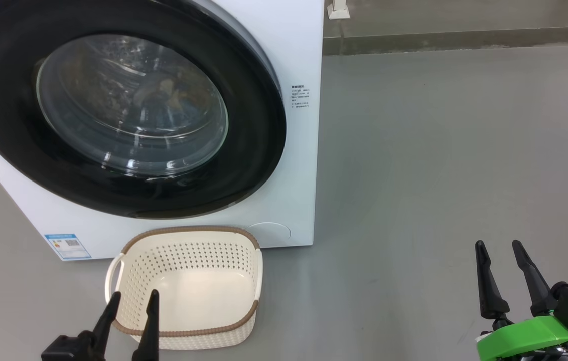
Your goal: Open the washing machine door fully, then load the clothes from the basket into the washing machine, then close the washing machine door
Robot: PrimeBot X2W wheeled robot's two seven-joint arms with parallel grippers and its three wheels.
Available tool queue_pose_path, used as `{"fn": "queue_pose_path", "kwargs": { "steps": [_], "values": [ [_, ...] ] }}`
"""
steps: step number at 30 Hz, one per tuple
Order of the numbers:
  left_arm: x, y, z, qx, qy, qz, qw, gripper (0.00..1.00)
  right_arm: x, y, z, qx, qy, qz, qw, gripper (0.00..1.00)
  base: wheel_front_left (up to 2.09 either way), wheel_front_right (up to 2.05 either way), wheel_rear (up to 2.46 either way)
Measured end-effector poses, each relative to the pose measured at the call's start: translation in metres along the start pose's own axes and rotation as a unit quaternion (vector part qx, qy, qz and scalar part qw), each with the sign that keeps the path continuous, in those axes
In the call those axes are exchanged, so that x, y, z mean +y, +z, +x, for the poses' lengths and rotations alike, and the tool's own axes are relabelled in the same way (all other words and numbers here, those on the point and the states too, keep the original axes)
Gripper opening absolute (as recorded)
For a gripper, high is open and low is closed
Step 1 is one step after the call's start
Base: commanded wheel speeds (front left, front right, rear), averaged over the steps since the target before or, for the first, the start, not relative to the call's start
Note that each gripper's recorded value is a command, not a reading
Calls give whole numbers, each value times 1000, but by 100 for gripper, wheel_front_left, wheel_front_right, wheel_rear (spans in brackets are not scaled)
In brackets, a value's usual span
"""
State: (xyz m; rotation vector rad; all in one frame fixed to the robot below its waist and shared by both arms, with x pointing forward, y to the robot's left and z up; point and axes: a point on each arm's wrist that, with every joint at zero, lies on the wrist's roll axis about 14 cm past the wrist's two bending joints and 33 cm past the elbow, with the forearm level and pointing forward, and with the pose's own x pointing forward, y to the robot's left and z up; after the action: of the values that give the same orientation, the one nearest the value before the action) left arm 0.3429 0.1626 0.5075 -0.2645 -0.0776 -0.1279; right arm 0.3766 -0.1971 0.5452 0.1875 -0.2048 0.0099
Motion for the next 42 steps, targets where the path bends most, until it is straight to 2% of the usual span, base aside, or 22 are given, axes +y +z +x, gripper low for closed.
{"fn": "queue_pose_path", "kwargs": {
  "steps": [33,34,39,42],
  "values": [
    [2,3,-6,-6,6,-10,1000,100,5,2,0,-2,7,1,1000,100,0,0,0],
    [2,1,-6,-3,7,-11,1000,0,5,0,-1,1,7,2,1000,0,0,0,0],
    [0,-28,-20,39,19,-30,999,0,0,-32,-17,52,-7,10,999,0,0,0,0],
    [1,-32,-21,46,24,-44,998,0,-3,-36,-19,60,-14,24,998,0,0,0,0]
  ]
}}
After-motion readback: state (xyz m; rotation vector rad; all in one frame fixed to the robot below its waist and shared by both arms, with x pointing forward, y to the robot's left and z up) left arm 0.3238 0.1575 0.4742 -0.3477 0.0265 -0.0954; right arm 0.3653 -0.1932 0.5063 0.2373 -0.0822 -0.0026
